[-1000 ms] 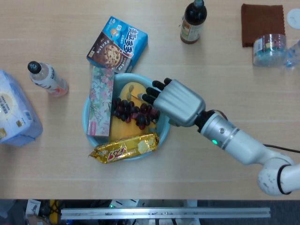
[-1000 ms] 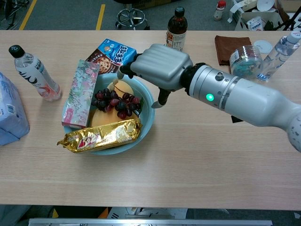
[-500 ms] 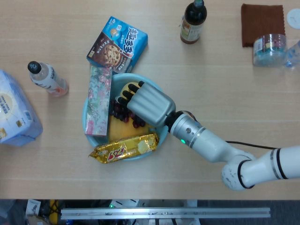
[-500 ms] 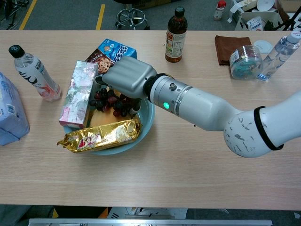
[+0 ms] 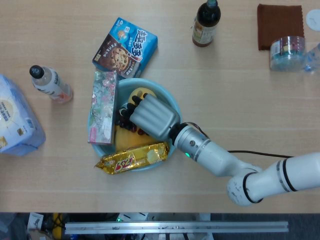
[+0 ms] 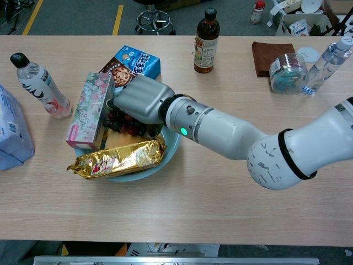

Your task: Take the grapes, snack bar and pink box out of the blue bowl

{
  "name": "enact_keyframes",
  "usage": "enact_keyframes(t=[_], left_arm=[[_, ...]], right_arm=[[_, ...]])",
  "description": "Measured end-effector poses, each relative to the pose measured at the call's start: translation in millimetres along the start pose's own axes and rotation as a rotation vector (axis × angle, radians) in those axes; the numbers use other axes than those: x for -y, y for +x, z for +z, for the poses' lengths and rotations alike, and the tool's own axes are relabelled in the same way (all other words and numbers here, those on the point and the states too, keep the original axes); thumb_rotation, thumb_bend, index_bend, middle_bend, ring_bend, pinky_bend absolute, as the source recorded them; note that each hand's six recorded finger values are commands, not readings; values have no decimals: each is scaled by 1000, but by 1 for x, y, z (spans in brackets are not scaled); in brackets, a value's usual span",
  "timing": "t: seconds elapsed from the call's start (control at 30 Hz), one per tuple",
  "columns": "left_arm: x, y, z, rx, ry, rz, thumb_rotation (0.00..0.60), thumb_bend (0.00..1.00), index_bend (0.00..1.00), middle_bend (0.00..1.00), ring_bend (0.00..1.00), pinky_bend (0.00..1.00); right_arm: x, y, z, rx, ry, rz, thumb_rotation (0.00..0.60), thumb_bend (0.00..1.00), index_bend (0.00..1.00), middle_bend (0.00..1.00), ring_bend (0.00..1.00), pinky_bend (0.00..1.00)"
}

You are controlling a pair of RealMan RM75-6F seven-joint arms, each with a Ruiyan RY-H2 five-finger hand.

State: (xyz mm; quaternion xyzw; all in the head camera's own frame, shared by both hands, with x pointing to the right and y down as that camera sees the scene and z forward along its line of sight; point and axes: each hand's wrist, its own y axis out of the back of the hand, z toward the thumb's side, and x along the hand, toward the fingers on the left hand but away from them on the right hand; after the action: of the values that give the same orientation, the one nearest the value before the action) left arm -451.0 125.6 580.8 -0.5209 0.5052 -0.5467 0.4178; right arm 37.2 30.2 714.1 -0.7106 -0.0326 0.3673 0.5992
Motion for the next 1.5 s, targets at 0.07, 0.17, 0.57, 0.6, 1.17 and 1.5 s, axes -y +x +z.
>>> enact_keyframes(t=[0.07, 0.17, 0.57, 0.6, 1.17, 1.5], left_arm=[[0, 0, -1, -2, 0, 0, 600, 298, 148, 190, 140, 149], [1, 0, -1, -5, 0, -1, 600, 298, 148, 190, 140, 149], [3, 1, -1, -1, -2, -8, 600, 298, 148, 188, 140, 149], [4, 1, -1, -2, -2, -8, 600, 298, 148, 188, 140, 149], [2, 2, 3, 8, 4, -5, 600, 298, 148, 188, 140, 149], [2, 4, 5, 10, 4, -2, 600, 298, 148, 188, 140, 149]], right_arm=[[1, 0, 0, 3, 1, 1, 600, 240, 319, 386, 338, 561], [3, 1, 0, 5, 10, 5, 600, 277, 367, 408, 370, 596], [5, 6, -6, 14, 12, -14, 600, 409, 514, 503, 510, 752], [6, 7, -6, 14, 11, -13, 600, 415, 518, 507, 516, 764], [-28, 32, -41, 59, -98, -119, 600, 439, 539, 525, 547, 793], [-34, 64, -123, 254, -77, -136, 600, 432, 539, 525, 547, 793]])
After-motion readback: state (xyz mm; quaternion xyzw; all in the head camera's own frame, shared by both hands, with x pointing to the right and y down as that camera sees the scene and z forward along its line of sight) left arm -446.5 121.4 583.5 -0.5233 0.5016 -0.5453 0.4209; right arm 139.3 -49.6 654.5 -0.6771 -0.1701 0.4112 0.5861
